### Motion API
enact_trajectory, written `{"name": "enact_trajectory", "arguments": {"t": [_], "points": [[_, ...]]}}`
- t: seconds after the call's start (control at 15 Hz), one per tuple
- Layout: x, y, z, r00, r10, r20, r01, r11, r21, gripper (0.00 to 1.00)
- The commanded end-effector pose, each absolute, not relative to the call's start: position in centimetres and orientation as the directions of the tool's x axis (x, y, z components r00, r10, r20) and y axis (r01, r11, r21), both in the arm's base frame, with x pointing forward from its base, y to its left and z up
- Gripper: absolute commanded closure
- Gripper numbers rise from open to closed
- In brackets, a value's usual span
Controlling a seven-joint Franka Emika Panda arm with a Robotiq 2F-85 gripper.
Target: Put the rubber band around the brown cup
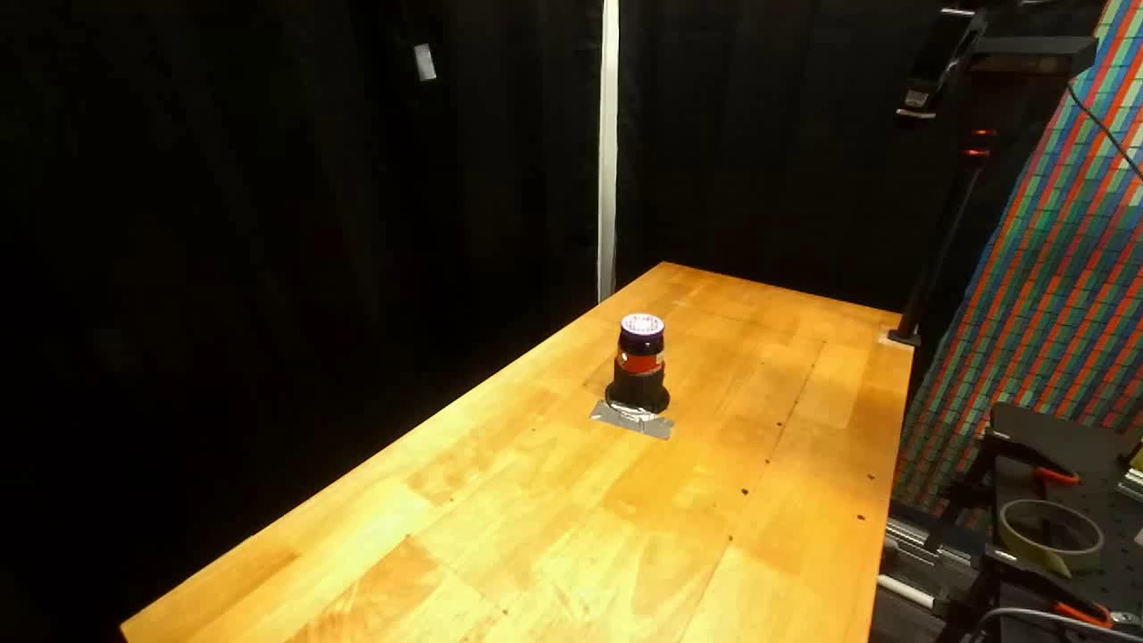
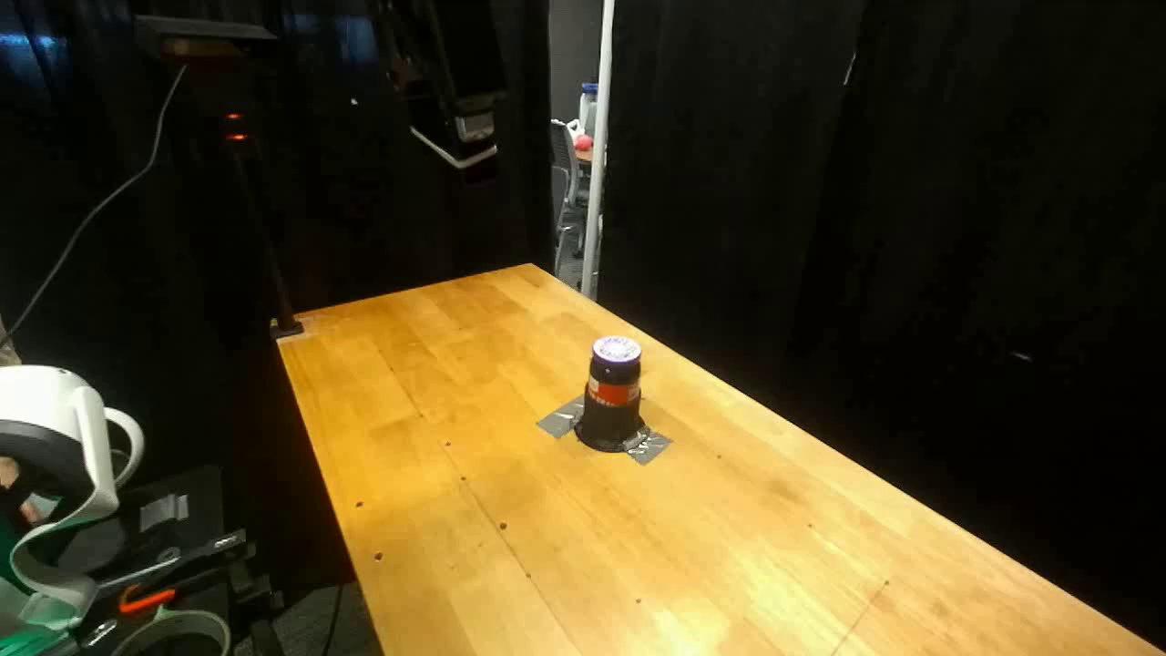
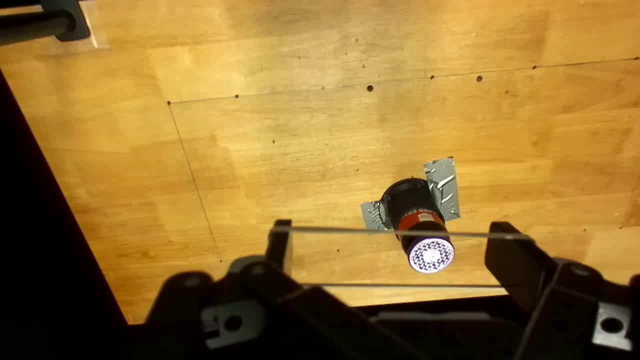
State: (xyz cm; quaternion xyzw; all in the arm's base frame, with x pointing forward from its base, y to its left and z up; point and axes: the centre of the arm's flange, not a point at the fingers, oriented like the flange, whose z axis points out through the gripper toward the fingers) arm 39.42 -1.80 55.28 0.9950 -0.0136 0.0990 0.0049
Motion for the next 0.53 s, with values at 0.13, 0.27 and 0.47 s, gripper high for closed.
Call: {"name": "enact_trajectory", "arguments": {"t": [0.13,0.27,0.47], "points": [[39.5,-1.8,56.0,0.977,-0.026,0.213,-0.028,-1.0,0.007,0.0],[39.4,-1.8,56.2,0.976,-0.026,0.217,-0.028,-1.0,0.007,0.0],[39.4,-1.1,56.5,0.974,-0.033,0.224,-0.039,-0.999,0.027,0.0]]}}
